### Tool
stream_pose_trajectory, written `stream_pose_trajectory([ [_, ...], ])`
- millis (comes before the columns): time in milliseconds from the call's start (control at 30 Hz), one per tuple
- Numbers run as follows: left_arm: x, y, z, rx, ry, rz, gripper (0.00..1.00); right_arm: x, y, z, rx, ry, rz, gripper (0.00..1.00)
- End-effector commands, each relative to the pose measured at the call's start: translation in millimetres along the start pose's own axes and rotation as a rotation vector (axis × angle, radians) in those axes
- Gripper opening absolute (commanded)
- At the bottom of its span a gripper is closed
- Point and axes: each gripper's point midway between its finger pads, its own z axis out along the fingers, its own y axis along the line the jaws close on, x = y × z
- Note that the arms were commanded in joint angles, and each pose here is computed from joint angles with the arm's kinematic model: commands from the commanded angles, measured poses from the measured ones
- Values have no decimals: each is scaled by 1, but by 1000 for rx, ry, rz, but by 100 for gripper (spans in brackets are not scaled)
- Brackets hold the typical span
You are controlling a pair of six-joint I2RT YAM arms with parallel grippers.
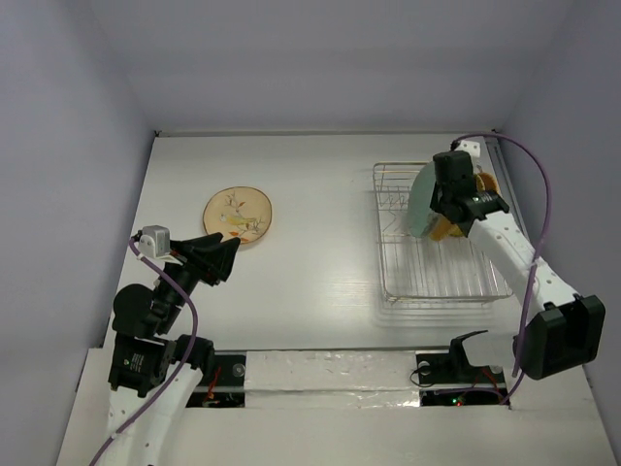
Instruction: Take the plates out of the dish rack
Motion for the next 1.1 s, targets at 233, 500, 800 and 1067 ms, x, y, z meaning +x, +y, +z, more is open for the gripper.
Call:
stream_pose_trajectory([
  [233,-8,-3,3,18,-33,10,48,-133,-12,-122,-86,-377,147,0],
  [500,-7,-3,4,22,-27,8,48,-126,102,-160,-546,-381,242,0],
  [800,-8,-1,4,9,-32,9,48,-106,283,-181,-1092,-203,393,0],
  [1067,-6,-1,5,14,-24,11,48,-64,397,-165,-1292,38,473,0],
])
